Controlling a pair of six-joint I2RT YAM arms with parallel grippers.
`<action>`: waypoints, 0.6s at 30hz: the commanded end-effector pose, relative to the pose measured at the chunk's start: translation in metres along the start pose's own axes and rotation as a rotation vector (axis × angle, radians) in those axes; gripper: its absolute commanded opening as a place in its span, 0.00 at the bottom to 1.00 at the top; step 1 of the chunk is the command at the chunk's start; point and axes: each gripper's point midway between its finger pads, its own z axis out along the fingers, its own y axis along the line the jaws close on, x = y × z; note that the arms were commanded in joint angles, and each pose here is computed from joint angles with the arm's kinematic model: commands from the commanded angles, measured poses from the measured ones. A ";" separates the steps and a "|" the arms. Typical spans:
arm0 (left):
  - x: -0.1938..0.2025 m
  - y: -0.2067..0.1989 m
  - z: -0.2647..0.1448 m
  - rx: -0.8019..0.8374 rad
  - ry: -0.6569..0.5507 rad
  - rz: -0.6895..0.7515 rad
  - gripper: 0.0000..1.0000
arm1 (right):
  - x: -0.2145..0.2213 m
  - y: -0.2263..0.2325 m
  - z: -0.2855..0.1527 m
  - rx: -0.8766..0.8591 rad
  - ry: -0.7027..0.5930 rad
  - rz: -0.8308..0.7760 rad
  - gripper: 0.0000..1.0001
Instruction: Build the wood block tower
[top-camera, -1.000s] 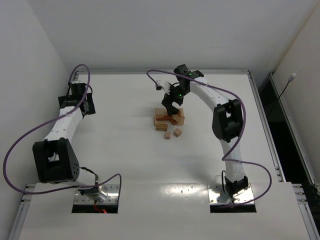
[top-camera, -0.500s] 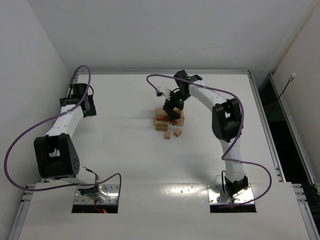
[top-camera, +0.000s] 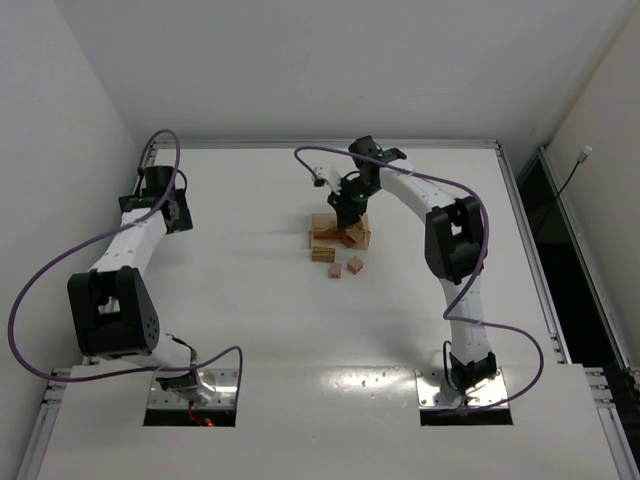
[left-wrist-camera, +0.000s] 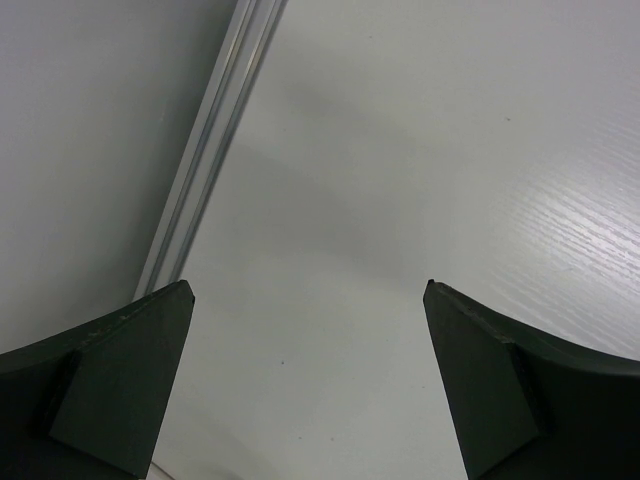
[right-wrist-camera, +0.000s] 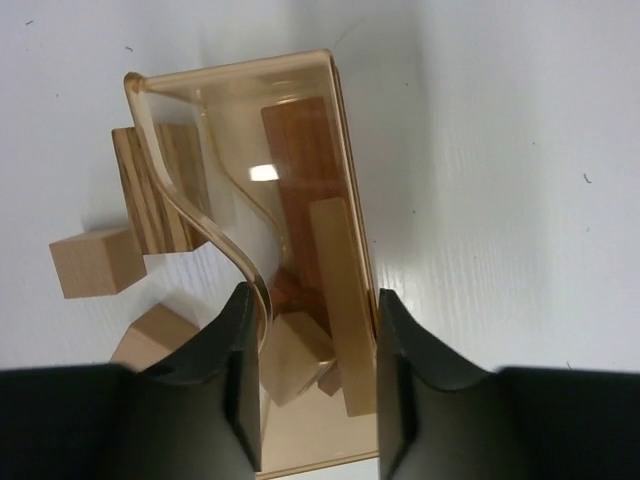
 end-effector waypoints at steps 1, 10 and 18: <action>-0.014 0.002 0.000 -0.004 -0.022 -0.042 1.00 | -0.006 -0.007 -0.002 -0.007 -0.039 0.000 0.08; -0.016 0.003 0.001 -0.013 -0.023 -0.042 1.00 | -0.018 -0.013 -0.037 0.151 -0.087 0.074 0.00; -0.009 0.011 0.005 -0.074 -0.022 -0.059 1.00 | -0.033 0.020 -0.074 0.510 -0.163 0.005 0.00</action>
